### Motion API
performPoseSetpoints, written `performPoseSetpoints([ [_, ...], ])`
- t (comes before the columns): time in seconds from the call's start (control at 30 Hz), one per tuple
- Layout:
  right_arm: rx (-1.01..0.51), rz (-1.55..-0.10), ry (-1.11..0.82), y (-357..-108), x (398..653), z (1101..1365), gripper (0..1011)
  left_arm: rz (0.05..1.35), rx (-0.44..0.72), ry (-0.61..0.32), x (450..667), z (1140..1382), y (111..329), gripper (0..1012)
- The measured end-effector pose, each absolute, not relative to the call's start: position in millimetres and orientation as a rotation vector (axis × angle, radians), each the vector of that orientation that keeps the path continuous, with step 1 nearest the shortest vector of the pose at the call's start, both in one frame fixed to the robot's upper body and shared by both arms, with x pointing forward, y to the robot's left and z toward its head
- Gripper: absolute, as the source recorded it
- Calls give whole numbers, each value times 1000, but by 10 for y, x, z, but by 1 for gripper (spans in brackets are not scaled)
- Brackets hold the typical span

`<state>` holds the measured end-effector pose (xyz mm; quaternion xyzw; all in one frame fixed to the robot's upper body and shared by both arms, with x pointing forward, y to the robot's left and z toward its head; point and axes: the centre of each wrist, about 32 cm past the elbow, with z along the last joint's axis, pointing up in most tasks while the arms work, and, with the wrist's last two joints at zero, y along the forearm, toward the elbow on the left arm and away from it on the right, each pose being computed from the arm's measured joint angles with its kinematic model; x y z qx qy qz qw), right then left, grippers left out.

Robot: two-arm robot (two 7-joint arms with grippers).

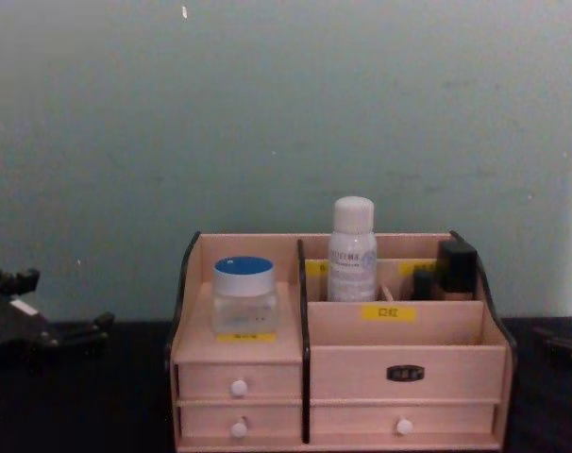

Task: Pick up the facial cleanser and watermelon frost from the table and place them into the tiered storage box.

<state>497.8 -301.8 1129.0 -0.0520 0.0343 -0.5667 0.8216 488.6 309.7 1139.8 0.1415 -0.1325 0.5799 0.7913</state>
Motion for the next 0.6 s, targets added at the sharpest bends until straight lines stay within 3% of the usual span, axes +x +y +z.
performPoseSetpoints([
  [0.6,-108,-1206,71,-3016,4977,11296,1003,1248,304,-285,4886,11398,3097,1001],
])
